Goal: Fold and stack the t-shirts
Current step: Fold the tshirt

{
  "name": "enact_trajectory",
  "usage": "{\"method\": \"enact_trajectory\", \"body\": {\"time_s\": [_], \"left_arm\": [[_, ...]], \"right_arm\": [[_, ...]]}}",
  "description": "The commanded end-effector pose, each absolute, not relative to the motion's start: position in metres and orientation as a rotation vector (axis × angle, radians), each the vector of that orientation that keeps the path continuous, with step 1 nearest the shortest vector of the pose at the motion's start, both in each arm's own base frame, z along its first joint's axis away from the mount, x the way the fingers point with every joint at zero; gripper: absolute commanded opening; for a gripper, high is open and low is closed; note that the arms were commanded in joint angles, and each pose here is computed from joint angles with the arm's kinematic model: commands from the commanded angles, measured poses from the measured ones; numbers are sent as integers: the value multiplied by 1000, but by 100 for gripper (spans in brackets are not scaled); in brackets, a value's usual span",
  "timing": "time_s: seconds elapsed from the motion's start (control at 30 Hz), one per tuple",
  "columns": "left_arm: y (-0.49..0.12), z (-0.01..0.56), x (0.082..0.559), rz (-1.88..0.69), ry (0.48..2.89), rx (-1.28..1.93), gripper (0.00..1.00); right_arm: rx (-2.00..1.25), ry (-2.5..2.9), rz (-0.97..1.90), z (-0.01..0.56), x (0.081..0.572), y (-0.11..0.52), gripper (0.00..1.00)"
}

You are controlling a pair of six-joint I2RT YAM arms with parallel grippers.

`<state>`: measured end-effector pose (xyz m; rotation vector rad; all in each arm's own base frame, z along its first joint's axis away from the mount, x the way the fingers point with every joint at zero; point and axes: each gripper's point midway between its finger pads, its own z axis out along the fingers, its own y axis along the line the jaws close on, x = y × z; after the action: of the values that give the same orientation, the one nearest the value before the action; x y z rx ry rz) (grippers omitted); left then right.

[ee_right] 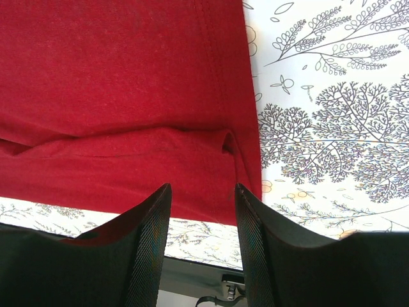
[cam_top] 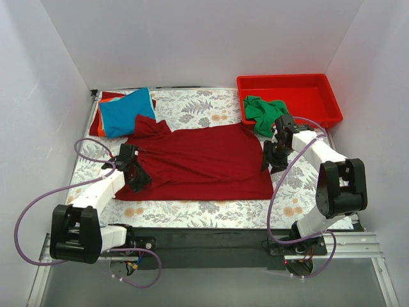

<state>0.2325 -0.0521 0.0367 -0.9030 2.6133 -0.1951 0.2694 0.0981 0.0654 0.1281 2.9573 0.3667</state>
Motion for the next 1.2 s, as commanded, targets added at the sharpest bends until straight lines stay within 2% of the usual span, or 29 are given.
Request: {"method": "enact_trajectory", "body": {"time_s": [0.0, 0.4, 0.43, 0.47, 0.5, 0.57, 0.8, 1.17], "left_arm": [[-56, 39, 238, -209, 2598, -881, 29], [-58, 30, 235, -195, 2637, -879, 28], [-59, 30, 235, -201, 2635, -875, 26], [-61, 30, 235, -217, 2637, -868, 20], [-63, 31, 236, -226, 2633, -862, 8], [-65, 32, 237, -251, 2624, -851, 0], [-73, 45, 246, -313, 2612, -829, 0], [-88, 60, 288, -402, 2585, -750, 0]], "right_arm": [[126, 2931, 375, 78, 271, 98, 51], [124, 2934, 376, 77, 269, 97, 51], [121, 2931, 377, 77, 269, 97, 51], [122, 2932, 374, 77, 269, 97, 51], [122, 2932, 374, 77, 269, 97, 51], [121, 2931, 377, 78, 269, 97, 51], [122, 2926, 377, 80, 271, 96, 51], [118, 2929, 378, 81, 271, 97, 51]]}}
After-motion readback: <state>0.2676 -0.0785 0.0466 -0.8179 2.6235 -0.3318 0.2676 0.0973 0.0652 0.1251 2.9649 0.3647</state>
